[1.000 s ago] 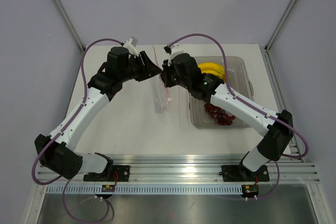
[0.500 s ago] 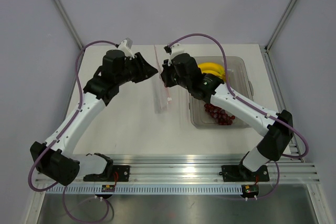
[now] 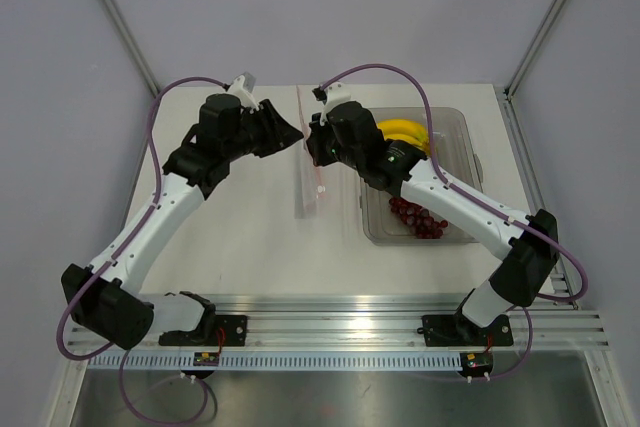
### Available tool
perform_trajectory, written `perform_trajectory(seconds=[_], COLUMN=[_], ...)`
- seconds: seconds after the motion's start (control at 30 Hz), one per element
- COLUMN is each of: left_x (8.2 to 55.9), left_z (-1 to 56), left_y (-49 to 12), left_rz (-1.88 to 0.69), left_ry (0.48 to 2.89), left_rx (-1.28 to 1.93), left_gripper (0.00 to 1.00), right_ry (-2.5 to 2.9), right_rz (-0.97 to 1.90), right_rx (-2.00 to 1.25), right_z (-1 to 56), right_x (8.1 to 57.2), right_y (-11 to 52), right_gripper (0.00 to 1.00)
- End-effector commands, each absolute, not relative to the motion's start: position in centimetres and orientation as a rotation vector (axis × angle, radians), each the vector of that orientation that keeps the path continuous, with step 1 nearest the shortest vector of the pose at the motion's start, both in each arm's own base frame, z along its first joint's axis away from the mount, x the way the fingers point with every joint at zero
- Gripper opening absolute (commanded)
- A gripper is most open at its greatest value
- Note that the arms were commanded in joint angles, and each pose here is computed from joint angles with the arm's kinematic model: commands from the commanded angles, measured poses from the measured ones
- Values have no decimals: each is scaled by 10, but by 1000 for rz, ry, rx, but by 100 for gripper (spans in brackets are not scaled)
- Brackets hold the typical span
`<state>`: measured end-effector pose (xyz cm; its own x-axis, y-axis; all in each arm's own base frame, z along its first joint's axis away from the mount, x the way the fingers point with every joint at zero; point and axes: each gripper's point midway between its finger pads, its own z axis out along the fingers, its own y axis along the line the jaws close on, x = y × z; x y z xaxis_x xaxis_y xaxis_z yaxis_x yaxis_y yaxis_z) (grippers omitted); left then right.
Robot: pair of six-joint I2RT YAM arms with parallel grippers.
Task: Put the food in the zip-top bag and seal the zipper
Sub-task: Open the zipper of the food storage bag at the center of the board.
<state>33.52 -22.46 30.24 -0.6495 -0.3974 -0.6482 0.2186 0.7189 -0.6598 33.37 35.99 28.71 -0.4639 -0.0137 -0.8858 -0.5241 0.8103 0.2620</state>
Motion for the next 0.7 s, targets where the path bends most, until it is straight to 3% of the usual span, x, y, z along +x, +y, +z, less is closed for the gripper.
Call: perform_trajectory(seconds=[0.0, 0.67], left_x=[340, 343], left_z=[322, 311], left_y=[-231, -239], left_rz=[-989, -1009], left_ry=[2007, 2039], left_rx=[-112, -109], left_gripper=[43, 41], right_ry=[1898, 1898], right_rz=[682, 701], right_rx=[-361, -364], right_z=[321, 320], right_x=[331, 331], right_y=[360, 364], right_gripper=[0, 0])
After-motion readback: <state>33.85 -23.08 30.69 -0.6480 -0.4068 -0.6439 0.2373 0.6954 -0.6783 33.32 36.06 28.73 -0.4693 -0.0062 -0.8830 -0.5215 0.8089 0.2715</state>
